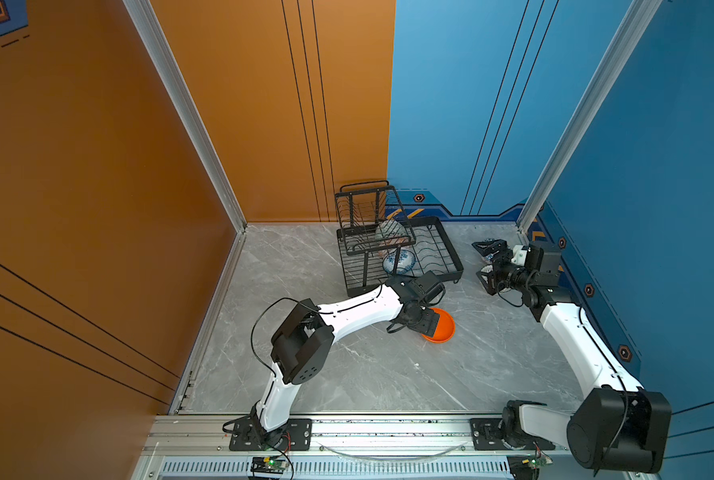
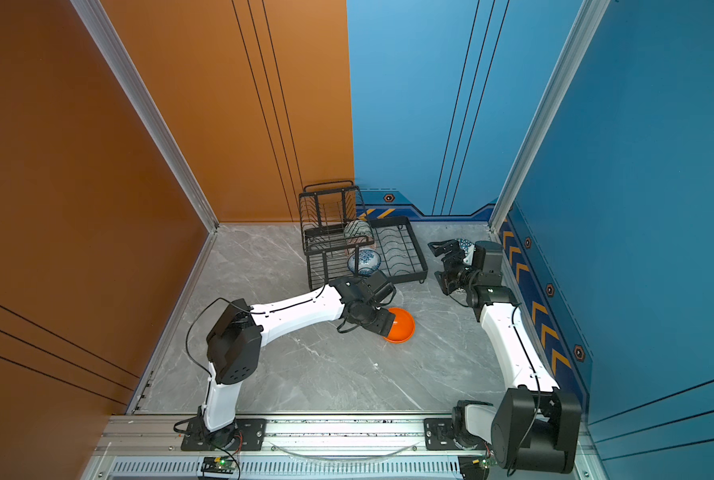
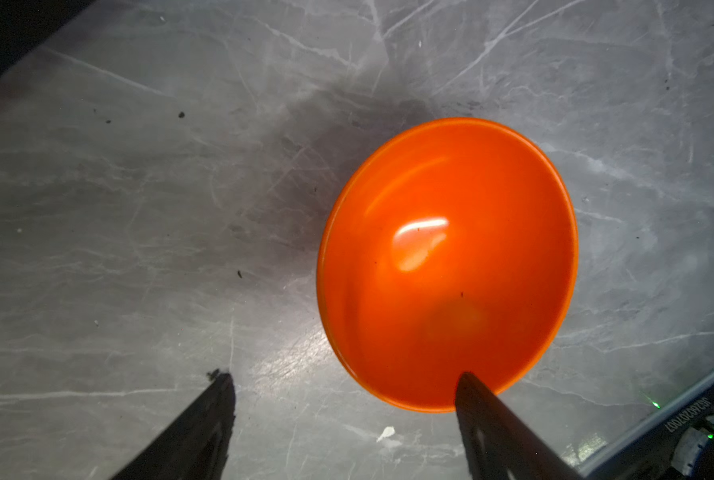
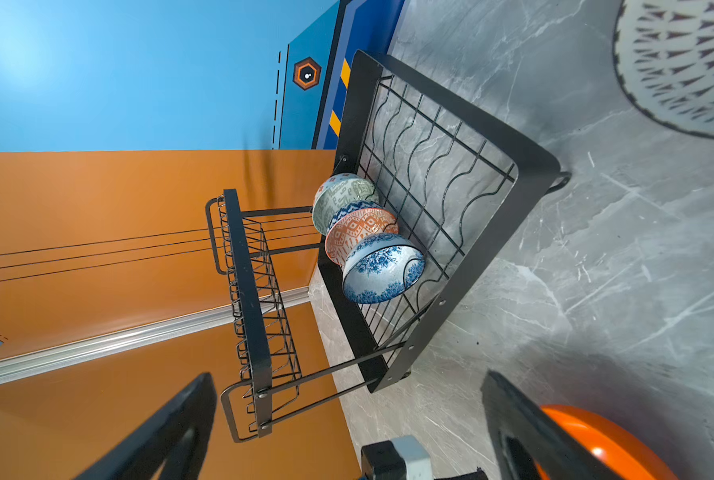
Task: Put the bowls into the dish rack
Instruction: 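Grasp the rim of the orange bowl with the left gripper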
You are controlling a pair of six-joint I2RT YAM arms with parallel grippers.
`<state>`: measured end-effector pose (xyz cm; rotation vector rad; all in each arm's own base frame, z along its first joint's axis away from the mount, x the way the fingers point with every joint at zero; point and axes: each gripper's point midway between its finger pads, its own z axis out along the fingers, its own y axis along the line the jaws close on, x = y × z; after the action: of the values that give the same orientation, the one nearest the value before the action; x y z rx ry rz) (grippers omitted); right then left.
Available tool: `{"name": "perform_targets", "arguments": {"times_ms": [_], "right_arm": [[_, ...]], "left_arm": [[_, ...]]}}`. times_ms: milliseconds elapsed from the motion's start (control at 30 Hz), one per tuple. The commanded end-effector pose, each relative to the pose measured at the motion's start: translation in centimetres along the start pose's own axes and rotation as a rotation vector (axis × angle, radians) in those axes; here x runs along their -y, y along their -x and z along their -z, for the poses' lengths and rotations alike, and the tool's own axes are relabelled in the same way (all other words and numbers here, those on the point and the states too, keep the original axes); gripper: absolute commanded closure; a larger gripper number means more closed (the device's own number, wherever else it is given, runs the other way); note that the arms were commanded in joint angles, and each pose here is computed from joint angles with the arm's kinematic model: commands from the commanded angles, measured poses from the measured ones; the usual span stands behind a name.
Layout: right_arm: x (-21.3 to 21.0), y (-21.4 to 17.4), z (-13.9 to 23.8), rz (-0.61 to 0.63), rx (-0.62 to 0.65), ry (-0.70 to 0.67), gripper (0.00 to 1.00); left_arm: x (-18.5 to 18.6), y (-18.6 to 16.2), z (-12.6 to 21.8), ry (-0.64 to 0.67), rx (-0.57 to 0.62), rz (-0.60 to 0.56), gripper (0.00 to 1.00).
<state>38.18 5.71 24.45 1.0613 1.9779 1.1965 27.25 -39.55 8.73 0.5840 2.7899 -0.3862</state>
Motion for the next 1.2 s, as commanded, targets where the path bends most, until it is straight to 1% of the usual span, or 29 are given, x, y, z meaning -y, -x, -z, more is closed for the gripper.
{"name": "perform_targets", "arguments": {"times_ms": [0,67,100,167,300,367,433,500,567,600,833,900,1000,1100,1167], "right_arm": [[0.1,-0.4,0.7,0.013,0.002,-0.004,0.00],[0.2,-0.4,0.6,0.008,0.000,-0.006,0.00],[0.2,-0.4,0.6,0.007,0.001,-0.005,0.00],[0.0,-0.4,0.8,0.007,0.004,-0.001,0.00],[-0.1,-0.3,1.1,0.009,0.013,0.003,0.00],[0.0,-0.2,1.2,0.007,0.013,0.001,0.00],[0.0,-0.2,1.2,0.006,0.016,0.002,0.00],[0.0,0.0,1.1,0.004,0.019,0.000,0.00],[0.0,0.1,1.1,0.004,0.022,-0.001,0.00],[-0.1,0.2,1.1,0.005,0.024,0.000,0.00],[-0.2,0.4,1.1,0.005,0.034,-0.001,0.00],[-0.6,0.8,1.2,0.004,0.045,0.003,0.00],[-1.6,1.1,1.1,0.001,0.048,0.018,0.00],[-3.3,1.8,1.4,-0.001,0.062,0.045,0.00],[-4.9,2.6,1.8,-0.004,0.083,0.071,0.00]], "left_arm": [[-0.1,-1.2,-1.2,0.000,-0.059,0.022,0.23],[0.0,-1.2,-1.7,-0.006,-0.072,0.037,0.29],[-0.1,-1.1,-2.0,-0.010,-0.079,0.050,0.35],[0.0,-1.1,-2.6,-0.017,-0.093,0.064,0.42],[0.2,-0.6,-3.1,-0.022,-0.092,0.063,0.45],[0.5,-0.5,-3.2,-0.027,-0.093,0.062,0.50],[0.7,-0.5,-3.5,-0.038,-0.101,0.058,0.58],[1.0,-0.5,-3.7,-0.048,-0.108,0.055,0.70],[1.0,-0.5,-3.7,-0.049,-0.108,0.056,0.79],[1.0,-0.3,-3.6,-0.050,-0.105,0.057,0.82],[1.4,0.7,-2.8,-0.067,-0.078,0.062,0.99],[1.9,1.4,-2.4,-0.082,-0.062,0.061,1.00],[2.5,3.4,-0.9,-0.110,-0.009,0.056,1.00],[2.9,6.7,1.9,-0.132,0.086,0.068,1.00],[3.1,9.4,4.3,-0.146,0.172,0.078,1.00]]}}
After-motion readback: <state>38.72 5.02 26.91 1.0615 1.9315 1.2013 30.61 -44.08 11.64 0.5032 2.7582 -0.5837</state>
